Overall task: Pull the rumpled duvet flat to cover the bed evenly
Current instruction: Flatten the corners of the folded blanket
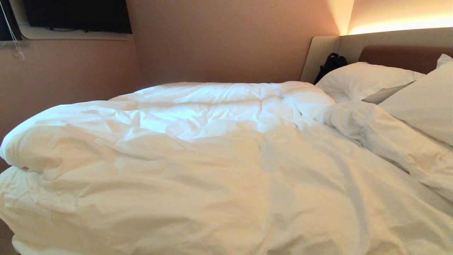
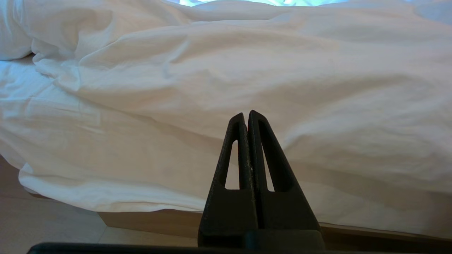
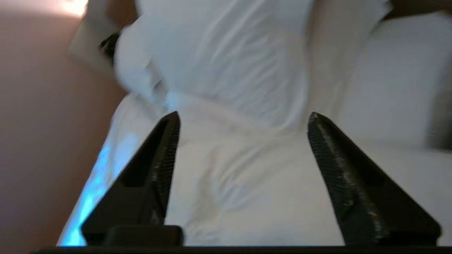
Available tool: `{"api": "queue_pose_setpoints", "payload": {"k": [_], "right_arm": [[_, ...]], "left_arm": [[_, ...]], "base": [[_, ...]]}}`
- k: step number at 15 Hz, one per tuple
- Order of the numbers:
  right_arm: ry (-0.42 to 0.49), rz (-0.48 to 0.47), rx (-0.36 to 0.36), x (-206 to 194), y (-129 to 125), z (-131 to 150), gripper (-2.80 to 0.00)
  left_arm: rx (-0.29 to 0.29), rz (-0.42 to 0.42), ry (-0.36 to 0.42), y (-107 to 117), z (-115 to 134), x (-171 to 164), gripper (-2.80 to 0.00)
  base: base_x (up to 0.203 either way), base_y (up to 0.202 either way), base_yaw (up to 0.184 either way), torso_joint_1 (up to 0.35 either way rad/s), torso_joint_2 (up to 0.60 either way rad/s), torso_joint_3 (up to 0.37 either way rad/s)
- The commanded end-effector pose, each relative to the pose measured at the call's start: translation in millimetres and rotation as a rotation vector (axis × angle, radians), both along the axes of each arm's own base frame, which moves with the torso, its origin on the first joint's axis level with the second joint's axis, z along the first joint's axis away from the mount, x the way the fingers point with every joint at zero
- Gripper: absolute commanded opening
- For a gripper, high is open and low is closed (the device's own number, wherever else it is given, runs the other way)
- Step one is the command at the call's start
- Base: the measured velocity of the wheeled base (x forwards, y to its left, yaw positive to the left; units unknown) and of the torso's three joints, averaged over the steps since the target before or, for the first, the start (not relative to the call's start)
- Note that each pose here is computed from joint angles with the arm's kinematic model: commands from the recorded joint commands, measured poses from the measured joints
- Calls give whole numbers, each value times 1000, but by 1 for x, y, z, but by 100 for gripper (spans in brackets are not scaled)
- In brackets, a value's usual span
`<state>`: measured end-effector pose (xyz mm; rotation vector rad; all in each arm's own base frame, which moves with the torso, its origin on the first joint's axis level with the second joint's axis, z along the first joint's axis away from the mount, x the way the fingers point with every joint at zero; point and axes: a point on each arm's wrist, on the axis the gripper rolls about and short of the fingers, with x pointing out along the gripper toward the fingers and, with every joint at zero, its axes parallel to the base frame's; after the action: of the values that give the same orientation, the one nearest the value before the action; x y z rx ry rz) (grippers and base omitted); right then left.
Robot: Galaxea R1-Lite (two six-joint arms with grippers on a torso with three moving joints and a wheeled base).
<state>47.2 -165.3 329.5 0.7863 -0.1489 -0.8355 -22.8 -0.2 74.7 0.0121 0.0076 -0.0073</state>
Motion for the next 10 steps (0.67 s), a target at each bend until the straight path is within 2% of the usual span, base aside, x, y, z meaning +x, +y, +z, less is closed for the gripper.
{"api": "queue_pose_setpoints", "payload": {"k": [1,5,7,8,9,10], "right_arm": [[-28,158,29,0,28,3,0],[2,283,96,14,38,-5,0],[94,347,131,23,33,-22,0],[128,367,139,25,30,-29,-162],[149,382,153,29,26,-35,-280],[163,394,162,33,21,-39,-280]], "left_arm": [[0,0,0,0,0,0,-280],[0,0,0,0,0,0,-280],[0,0,0,0,0,0,-280],[0,0,0,0,0,0,-280],[0,0,0,0,0,0,-280],[0,0,0,0,0,0,-280]], "base": [[0,0,0,0,0,0],[0,0,0,0,0,0],[0,0,0,0,0,0],[0,0,0,0,0,0],[0,0,0,0,0,0],[0,0,0,0,0,0]]}}
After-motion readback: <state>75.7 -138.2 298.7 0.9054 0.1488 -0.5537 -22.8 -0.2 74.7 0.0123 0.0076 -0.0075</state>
